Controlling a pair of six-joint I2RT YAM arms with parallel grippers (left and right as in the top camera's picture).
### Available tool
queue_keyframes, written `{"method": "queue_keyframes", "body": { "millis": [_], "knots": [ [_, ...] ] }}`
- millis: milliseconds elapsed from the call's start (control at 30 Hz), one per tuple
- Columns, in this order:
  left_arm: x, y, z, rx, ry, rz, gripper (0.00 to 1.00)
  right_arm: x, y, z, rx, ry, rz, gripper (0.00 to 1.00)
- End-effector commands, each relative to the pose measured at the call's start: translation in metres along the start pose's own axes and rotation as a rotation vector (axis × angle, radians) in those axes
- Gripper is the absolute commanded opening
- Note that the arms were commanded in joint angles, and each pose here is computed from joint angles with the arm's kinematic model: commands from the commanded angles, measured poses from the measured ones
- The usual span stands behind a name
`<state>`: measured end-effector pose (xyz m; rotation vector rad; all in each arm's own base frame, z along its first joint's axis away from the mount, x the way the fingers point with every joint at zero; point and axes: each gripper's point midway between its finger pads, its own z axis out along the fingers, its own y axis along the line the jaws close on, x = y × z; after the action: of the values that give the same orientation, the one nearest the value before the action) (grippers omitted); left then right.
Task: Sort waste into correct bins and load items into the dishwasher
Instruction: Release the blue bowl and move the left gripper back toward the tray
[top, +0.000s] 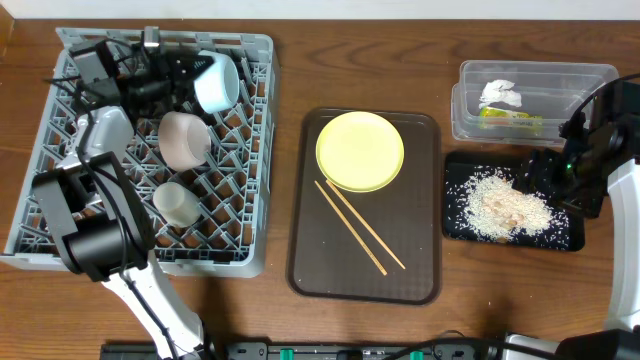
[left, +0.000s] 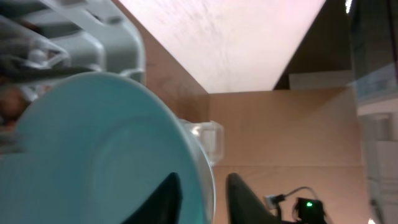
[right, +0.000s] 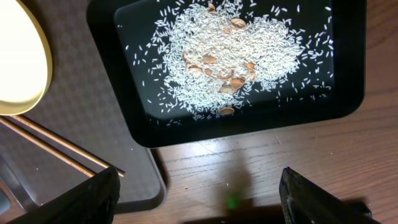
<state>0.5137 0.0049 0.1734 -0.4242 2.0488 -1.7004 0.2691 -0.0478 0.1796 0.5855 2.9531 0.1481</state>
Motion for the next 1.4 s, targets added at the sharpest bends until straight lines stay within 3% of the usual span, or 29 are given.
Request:
{"method": "queue_keyframes", "body": {
  "millis": [0,67,233,600,900,1000,1100,1167,1367],
  "knots": [
    [-0.009,0.01,-0.007,-0.017,-0.031,-0.001,0.5,-0.003,-0.001,-0.004,0.0,-0.011,0.019,0.8],
    [-0.012,0.011,-0.012,-0.021,-0.044,0.002,0.64,-0.002,-0.001,-0.004,0.001,-0.008,0.02,0.8],
    [-0.022,0.017,-0.025,-0.045,-0.092,-0.003,0.75,-0.001,-0.002,-0.004,0.002,-0.003,0.02,0.8],
    [-0.047,0.015,-0.072,-0.077,-0.217,0.021,0.86,-0.001,-0.002,-0.004,0.002,-0.001,0.021,0.8],
    [-0.044,-0.046,-0.085,-0.097,-0.27,0.145,0.9,-0.001,-0.002,-0.004,0.002,-0.001,0.02,0.8],
    [-0.034,-0.057,-0.085,-0.215,-0.312,0.182,0.9,-0.001,-0.002,-0.004,0.002,-0.002,0.02,0.8],
    [-0.014,-0.049,-0.088,-0.458,-0.354,0.181,0.9,-0.001,-0.002,-0.004,0.002,-0.002,0.02,0.8],
    [0.013,-0.041,-0.094,-0.686,-0.363,0.156,0.9,-0.001,-0.002,-0.004,0.002,-0.003,0.017,0.81],
    [0.089,-0.048,-0.078,-0.971,-0.255,0.149,0.91,-0.002,-0.002,-0.004,0.002,-0.005,0.016,0.8]
  ]
}}
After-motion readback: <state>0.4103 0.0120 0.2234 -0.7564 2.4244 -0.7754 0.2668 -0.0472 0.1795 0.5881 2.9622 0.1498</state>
